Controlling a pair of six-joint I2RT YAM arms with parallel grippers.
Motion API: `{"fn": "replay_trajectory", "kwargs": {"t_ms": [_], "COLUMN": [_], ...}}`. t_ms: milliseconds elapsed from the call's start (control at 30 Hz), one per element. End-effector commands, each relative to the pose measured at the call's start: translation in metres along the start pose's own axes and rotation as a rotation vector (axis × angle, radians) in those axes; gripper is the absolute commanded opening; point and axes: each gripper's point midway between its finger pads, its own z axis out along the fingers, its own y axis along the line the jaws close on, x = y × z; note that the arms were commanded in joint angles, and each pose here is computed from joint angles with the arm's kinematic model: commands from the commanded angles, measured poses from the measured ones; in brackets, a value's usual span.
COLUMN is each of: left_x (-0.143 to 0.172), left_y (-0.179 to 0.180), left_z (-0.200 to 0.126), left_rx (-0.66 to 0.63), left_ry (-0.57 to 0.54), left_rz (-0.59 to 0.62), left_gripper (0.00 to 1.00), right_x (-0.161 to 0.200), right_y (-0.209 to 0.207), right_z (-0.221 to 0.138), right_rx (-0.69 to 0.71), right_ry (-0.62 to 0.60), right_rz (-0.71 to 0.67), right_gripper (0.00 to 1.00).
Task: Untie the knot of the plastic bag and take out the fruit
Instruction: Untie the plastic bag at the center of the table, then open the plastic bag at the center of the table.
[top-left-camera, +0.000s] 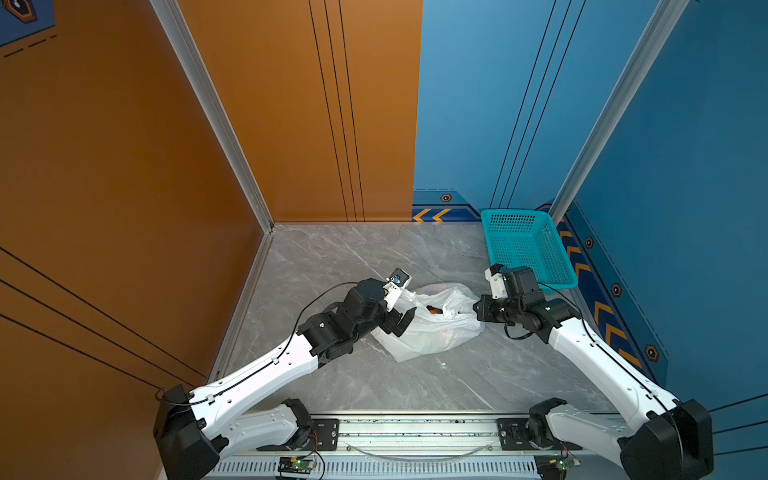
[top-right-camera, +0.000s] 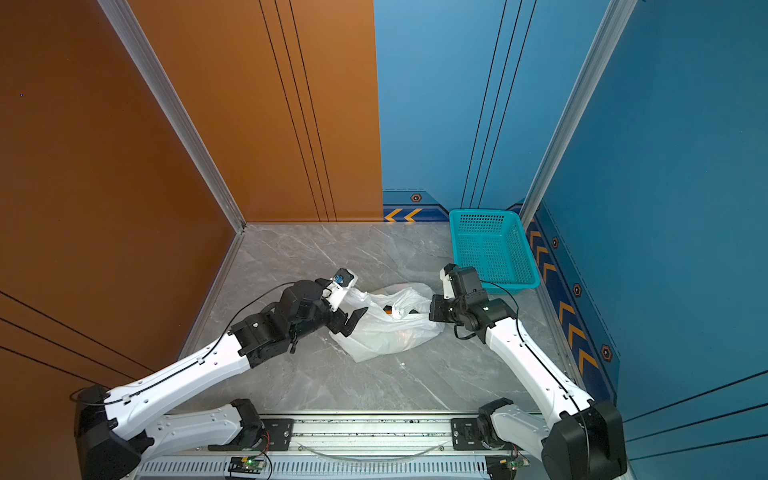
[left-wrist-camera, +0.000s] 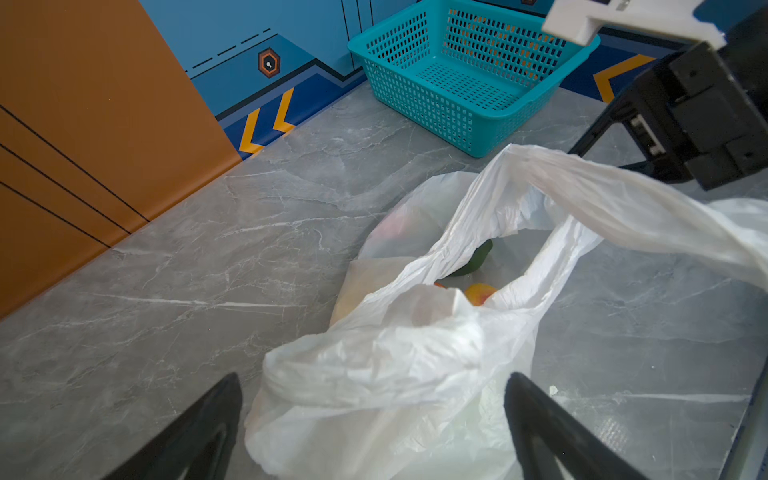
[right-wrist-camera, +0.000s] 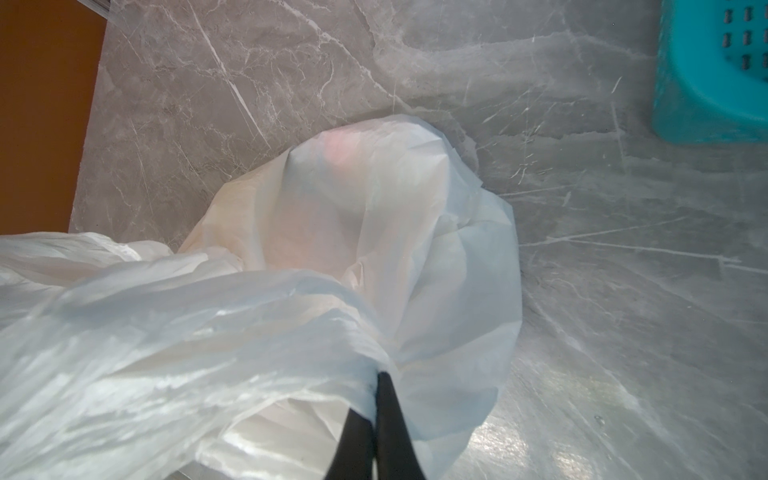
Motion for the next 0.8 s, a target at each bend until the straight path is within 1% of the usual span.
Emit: {"fn": "replay_trajectory", "kwargs": {"t_ms": [0, 100, 133, 267, 367, 467, 533, 567, 600, 700, 767], "left_x": [-0.015, -0.019, -0.02, -0.034, -0.031, -0.018, -0.009, -0.02, -0.023, -0.015, -0.009], "left_y": [0.01, 0.016, 0.016, 0.002, -0.004, -0.002, -0.002, -0.001, -0.002, -0.007, -0.007], "left_z": [-0.002, 0.005, 0.008, 0.022, 0.036, 0.045, 0.049, 0.047, 0.049, 0.049, 0.053], "left_rx": [-0.05, -0.06, -0.059, 0.033, 0.046, -0.004, -0.022, -0.031, -0.027, -0.056, -0.078], "left_ry": [-0.07, -0.111, -0.118, -0.137, -0.081, -0.001, 0.035, 0.02, 0.019, 0.074, 0.104], "left_rz": [-0.212, -0.388, -0.426, -0.545, -0.607, -0.675, -0.695, -0.707, -0.703, -0.656, -0.64], "left_gripper": [0.99, 0.99, 0.99, 1.0, 0.97, 0.9, 0.88, 0.81, 0.79, 0.67, 0.55], "right_x": [-0.005, -0.005, -0.005, -0.005, -0.006, -0.007, -0.008, -0.007, -0.007, -0.006, -0.006], "right_y": [0.005, 0.007, 0.008, 0.008, 0.009, 0.01, 0.011, 0.011, 0.012, 0.012, 0.012], "right_z": [-0.005, -0.005, -0.005, -0.005, -0.005, -0.007, -0.008, -0.008, -0.008, -0.006, -0.005], "right_rx": [0.001, -0.004, -0.005, -0.004, -0.004, -0.004, -0.007, -0.007, -0.009, -0.01, -0.011], "right_ry": [-0.018, -0.021, -0.021, -0.02, -0.027, -0.039, -0.046, -0.047, -0.049, -0.05, -0.052], "right_rz": [0.007, 0.005, 0.002, 0.001, 0.001, 0.003, 0.004, 0.004, 0.004, 0.005, 0.007], "right_gripper": [0.0, 0.0, 0.0, 0.0, 0.0, 0.0, 0.0, 0.0, 0.0, 0.0, 0.0]}}
